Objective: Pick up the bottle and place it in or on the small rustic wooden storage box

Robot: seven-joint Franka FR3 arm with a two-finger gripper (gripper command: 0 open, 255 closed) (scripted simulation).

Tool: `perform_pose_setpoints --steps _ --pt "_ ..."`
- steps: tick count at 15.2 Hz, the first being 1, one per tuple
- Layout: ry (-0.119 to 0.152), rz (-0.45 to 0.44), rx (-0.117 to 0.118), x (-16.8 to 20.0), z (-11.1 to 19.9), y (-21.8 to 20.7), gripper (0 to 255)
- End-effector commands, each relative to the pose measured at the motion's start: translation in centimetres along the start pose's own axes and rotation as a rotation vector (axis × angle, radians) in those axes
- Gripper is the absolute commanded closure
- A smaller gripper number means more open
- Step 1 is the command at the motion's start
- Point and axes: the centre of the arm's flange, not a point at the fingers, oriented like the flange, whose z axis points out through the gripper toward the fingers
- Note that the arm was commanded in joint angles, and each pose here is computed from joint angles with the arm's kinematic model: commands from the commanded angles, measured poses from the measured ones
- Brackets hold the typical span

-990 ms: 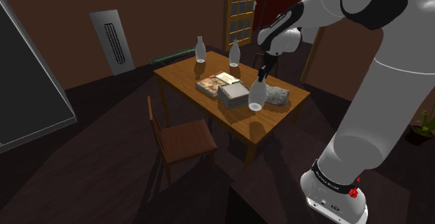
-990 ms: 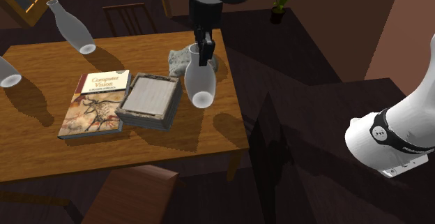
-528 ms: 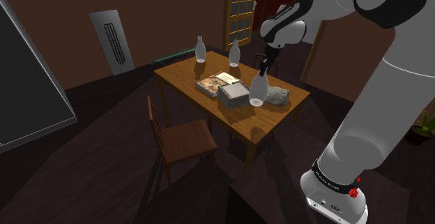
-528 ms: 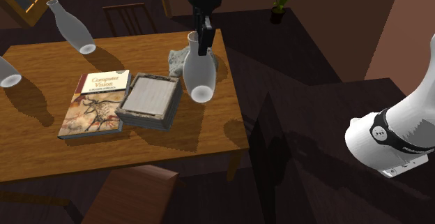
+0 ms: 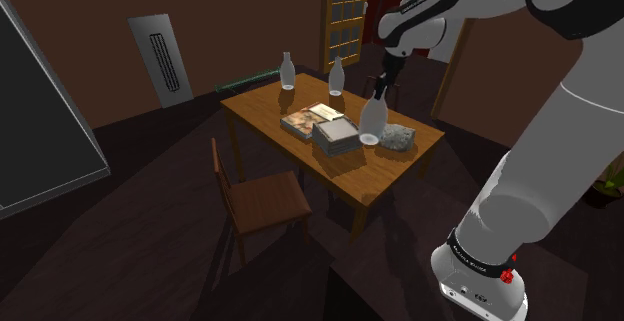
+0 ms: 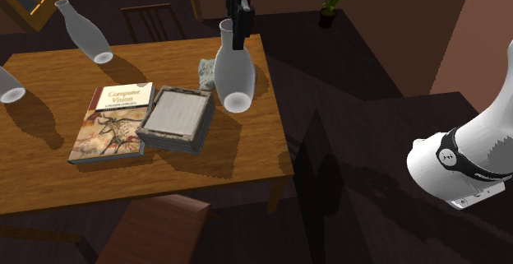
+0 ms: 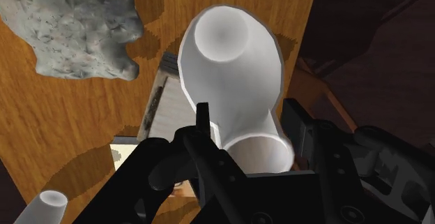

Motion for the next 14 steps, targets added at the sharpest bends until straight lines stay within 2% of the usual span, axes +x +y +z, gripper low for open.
perform_pose_setpoints --steps 1,4,14 --pt "0.000 0.000 0.000 0.3 -1.1 0.0 255" --pt "0.000 0.000 0.000 0.5 -2.3 0.0 255" --pt "0.000 0.000 0.000 12.6 -6.3 3.3 255"
